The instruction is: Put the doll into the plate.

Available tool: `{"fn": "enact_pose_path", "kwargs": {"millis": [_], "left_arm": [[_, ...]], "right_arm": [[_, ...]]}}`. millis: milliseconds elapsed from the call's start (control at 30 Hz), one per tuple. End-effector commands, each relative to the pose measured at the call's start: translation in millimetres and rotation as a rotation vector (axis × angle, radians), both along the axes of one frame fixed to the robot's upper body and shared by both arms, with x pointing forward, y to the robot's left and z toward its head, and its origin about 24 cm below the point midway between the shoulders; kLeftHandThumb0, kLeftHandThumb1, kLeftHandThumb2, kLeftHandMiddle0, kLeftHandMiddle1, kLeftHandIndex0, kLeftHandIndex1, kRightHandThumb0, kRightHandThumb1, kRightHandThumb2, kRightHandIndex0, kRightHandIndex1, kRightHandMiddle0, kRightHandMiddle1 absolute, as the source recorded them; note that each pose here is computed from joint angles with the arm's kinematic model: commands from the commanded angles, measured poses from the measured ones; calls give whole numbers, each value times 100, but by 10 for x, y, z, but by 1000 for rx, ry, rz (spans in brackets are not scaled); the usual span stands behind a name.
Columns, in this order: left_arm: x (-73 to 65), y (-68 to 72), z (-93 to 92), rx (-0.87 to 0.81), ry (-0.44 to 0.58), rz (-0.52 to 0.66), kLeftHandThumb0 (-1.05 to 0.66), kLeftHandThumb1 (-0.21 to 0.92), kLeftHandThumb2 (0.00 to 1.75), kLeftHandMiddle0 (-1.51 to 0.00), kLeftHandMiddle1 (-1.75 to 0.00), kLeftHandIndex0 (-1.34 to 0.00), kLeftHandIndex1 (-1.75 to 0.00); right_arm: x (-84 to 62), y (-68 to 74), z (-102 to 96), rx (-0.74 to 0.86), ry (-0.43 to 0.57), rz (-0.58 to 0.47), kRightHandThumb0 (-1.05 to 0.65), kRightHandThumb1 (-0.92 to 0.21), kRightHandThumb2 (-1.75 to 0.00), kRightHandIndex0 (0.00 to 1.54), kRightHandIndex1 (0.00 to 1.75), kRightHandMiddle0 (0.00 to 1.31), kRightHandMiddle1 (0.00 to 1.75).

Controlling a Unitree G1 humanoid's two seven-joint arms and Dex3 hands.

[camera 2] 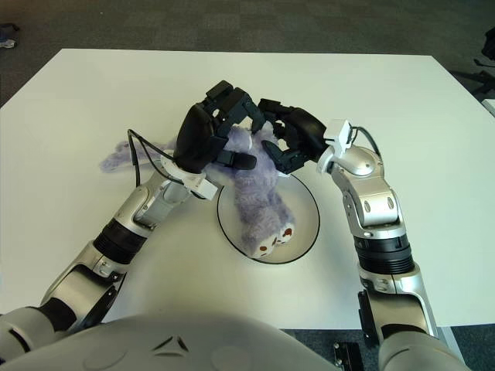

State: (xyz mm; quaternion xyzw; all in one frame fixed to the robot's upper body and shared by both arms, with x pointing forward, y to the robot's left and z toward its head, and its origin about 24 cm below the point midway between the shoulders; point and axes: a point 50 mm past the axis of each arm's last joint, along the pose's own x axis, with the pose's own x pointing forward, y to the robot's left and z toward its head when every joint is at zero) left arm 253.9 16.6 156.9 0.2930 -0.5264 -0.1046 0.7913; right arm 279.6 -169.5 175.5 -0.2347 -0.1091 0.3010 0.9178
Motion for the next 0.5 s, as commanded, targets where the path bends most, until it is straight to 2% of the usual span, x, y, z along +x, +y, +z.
{"fn": "enact_pose_path", "kwargs": {"millis": [0,33,100,167,333,367,467], "left_arm": [[13,8,2,2,-19,7,-1,87,58,-18,-173,-5,-145],[14,11,-1,0,-24,9,-21,81,64,-12,-171,-3,-136],[17,15,-4,-2,-34,15,-41,80,68,-6,-165,-2,-123],[19,15,-5,-4,-41,19,-55,83,65,-3,-157,-1,-110],[27,20,-13,-3,-54,36,-69,90,63,-1,-145,0,-96],[29,19,-13,-3,-55,38,-71,91,62,-1,-141,0,-96],[35,25,-15,-5,-59,44,-74,92,61,-1,-134,0,-96]], "right_arm": [[-79,-77,92,-176,-131,-99,-1,-34,-130,48,175,47,175],[-65,-87,99,-268,-170,-148,-1,-33,-130,49,175,47,175],[-34,-85,113,-388,-220,-211,-1,-31,-133,50,175,49,175],[-21,-74,125,-443,-245,-241,-1,-29,-135,52,175,50,175],[10,-25,174,-509,-298,-295,-1,-26,-138,54,175,52,175],[5,-26,177,-511,-307,-302,-1,-17,-146,66,175,61,165],[-1,-18,185,-504,-332,-313,-1,-1,-161,82,175,70,159]]}}
